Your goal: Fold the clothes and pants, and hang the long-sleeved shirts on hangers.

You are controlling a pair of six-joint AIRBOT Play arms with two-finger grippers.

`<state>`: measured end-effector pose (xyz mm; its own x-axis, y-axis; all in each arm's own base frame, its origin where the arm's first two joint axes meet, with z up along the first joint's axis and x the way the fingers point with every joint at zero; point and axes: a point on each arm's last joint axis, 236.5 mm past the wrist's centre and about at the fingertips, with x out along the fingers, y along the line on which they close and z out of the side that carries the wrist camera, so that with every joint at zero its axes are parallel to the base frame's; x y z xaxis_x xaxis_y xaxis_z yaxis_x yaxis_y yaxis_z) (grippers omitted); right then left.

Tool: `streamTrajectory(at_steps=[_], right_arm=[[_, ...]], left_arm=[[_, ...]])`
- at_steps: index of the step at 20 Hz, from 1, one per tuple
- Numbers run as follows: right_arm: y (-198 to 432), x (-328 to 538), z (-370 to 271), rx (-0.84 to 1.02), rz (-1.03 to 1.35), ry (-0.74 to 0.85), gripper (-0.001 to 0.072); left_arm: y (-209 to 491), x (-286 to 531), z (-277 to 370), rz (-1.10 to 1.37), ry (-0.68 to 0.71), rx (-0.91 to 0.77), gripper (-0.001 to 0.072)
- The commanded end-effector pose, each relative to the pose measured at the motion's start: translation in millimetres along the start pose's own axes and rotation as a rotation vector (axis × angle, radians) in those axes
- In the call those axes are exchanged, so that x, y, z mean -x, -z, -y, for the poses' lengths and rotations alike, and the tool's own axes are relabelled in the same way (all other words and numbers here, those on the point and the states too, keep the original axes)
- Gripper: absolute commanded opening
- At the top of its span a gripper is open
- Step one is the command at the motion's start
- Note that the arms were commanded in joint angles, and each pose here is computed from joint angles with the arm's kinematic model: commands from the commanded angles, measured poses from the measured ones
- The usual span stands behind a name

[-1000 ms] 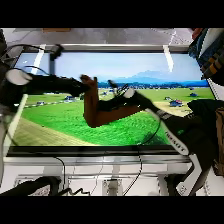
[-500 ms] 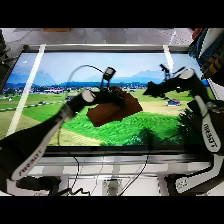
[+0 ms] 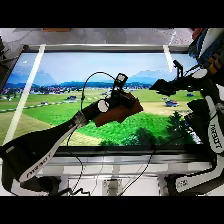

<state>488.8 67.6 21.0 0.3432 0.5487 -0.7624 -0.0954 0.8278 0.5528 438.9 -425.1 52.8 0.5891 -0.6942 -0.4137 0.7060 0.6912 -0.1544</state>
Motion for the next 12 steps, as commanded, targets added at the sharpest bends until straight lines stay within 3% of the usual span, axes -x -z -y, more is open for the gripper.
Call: streamTrajectory(at_steps=[1,4,7,8,9,12], right_arm=[[1.9,-28.3,9.2,0.073,-0.018,0.08,0.062],[16.4,-60.7,36.1,-0.041,-0.08,0.088,0.062],[32.8,-91.6,46.8,-0.215,-0.14,-0.025,0.0621],[35.0,-100.2,43.7,-0.264,-0.149,-0.074,0.0631],[35.2,-109.0,39.7,-0.303,-0.15,-0.116,0.0689],[34.4,-131.3,23.3,-0.374,-0.148,-0.202,0.0702]], left_arm=[[-22.6,13.9,-21.3,0.045,-0.036,0.011,0.0697],[-33.4,32.9,-38.1,0.031,-0.022,0.027,0.0687],[-23.4,49.6,-44.5,-0.051,0.042,0.048,0.0688],[-16.6,54.1,-46.6,-0.085,0.065,0.057,0.0688],[-9.9,57.4,-48.9,-0.115,0.083,0.066,0.0688],[3.6,65.8,-55.7,-0.176,0.118,0.088,0.0688]])
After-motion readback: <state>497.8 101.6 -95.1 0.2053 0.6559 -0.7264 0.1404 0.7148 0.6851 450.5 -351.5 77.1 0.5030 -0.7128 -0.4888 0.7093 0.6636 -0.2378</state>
